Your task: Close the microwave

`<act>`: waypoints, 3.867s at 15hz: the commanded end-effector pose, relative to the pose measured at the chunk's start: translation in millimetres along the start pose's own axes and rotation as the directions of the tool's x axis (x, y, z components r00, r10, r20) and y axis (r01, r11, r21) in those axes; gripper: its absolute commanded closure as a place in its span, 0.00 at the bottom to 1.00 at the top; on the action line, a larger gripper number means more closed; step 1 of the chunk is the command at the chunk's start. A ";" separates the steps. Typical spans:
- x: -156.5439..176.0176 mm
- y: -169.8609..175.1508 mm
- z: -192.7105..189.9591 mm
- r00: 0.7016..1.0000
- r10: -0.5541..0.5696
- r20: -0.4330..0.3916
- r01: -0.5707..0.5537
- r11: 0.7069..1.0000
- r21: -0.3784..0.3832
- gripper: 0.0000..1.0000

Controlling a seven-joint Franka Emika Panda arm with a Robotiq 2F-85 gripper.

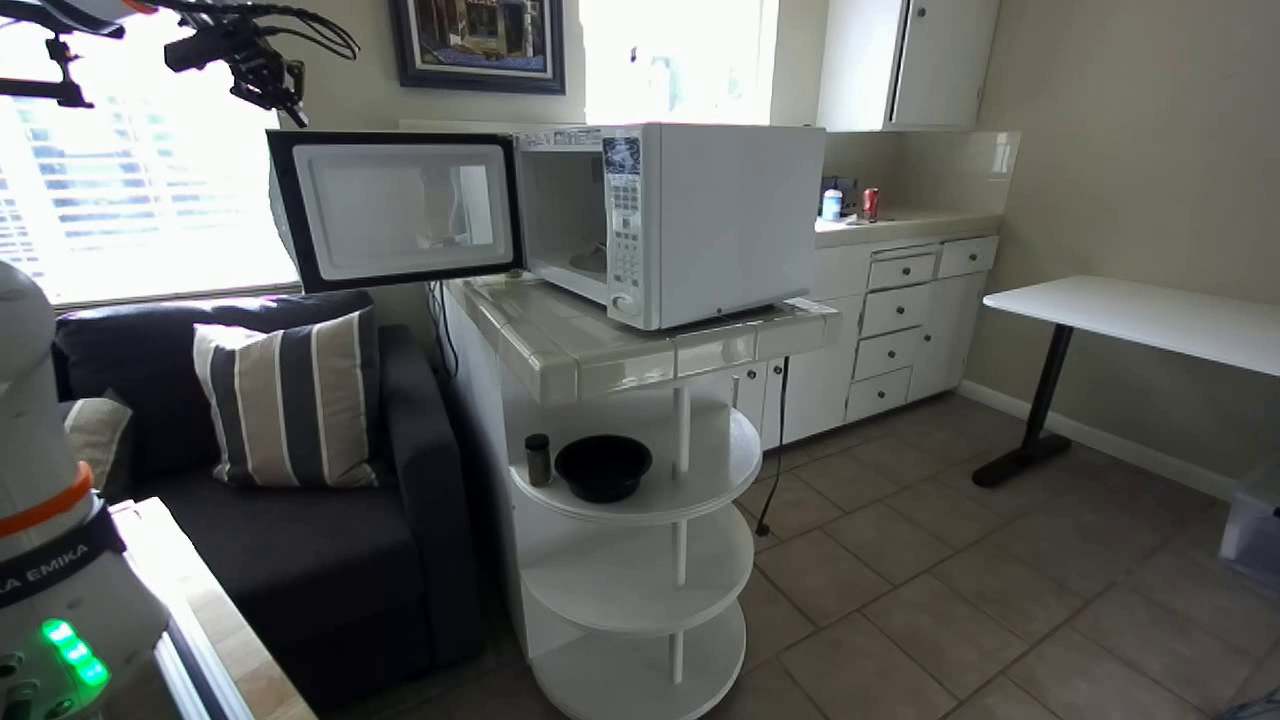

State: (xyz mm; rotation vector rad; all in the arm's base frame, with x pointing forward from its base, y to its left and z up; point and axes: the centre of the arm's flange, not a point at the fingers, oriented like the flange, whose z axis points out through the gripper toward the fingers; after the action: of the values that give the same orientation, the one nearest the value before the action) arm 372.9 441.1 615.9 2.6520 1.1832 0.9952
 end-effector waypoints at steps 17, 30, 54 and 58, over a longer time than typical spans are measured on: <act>3.5 -16.7 12.8 0.999 -0.043 -0.007 0.043 0.996 0.078 1.00; -22.9 27.6 33.9 0.960 0.160 0.228 -0.091 0.954 -0.285 1.00; -141.5 186.7 146.4 0.763 0.646 0.006 -0.415 0.497 -0.762 1.00; -160.7 218.5 164.1 0.791 0.607 -0.078 -0.422 0.449 -0.787 1.00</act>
State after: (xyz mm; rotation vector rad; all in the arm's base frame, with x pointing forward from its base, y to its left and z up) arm 521.1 228.5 487.4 2.3045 -0.1925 0.8380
